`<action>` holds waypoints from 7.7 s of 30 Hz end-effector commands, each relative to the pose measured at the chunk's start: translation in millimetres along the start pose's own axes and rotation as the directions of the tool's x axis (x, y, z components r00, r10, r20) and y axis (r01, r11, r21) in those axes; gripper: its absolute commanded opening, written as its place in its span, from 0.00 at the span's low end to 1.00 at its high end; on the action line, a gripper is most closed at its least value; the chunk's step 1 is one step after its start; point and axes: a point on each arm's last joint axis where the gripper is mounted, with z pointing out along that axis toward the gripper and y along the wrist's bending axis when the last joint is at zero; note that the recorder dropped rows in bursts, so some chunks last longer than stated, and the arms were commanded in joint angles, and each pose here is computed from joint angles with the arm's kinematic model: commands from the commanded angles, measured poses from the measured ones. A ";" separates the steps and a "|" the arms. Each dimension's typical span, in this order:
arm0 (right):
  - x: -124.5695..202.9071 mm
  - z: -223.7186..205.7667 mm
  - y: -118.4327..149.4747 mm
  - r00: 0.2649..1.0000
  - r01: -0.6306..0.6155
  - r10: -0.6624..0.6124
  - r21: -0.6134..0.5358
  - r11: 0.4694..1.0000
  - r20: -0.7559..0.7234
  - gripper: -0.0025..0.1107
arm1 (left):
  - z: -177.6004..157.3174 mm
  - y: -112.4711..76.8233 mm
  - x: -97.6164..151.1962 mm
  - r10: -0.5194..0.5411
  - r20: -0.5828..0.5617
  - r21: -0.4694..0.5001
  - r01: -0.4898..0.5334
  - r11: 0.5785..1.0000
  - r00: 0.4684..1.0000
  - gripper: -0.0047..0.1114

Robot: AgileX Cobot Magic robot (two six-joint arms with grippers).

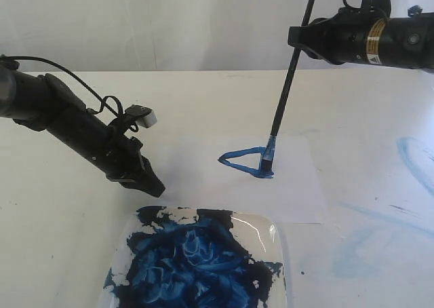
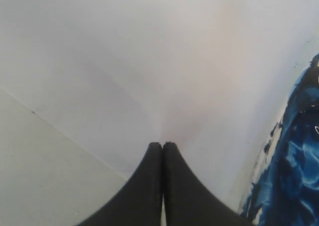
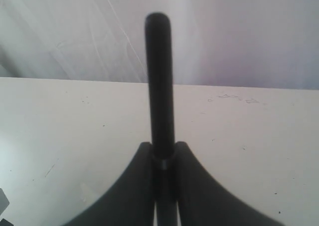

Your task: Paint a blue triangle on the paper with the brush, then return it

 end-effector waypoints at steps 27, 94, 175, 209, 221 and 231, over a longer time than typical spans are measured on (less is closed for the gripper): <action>9.4 14.8 -15.6 0.998 0.000 -0.003 0.050 0.999 0.058 0.02 | 0.8 -4.2 0.1 -0.017 0.003 0.027 0.017 1.000 1.000 0.04; -23.7 -160.7 73.3 0.933 -0.047 -0.002 0.129 0.991 0.359 0.02 | -203.3 -104.9 -13.4 0.115 0.240 -0.300 -0.039 0.953 0.964 0.04; 161.3 -32.9 65.8 0.582 -0.784 0.713 -0.038 0.620 -0.390 0.02 | -209.6 -232.7 173.0 0.108 0.502 -0.525 0.203 0.826 0.858 0.04; 179.6 -21.4 47.2 0.561 -0.767 0.754 0.128 0.629 -0.343 0.02 | -209.6 -232.7 173.0 0.108 0.502 -0.525 0.203 0.826 0.858 0.04; 180.0 -21.5 47.1 0.551 -0.772 0.761 0.136 0.621 -0.343 0.02 | -209.5 -233.1 172.7 0.106 0.506 -0.520 0.205 0.829 0.856 0.04; 175.5 -17.5 44.5 0.569 -0.758 0.754 0.148 0.636 -0.328 0.02 | -209.3 -233.1 172.8 0.105 0.504 -0.520 0.204 0.830 0.857 0.04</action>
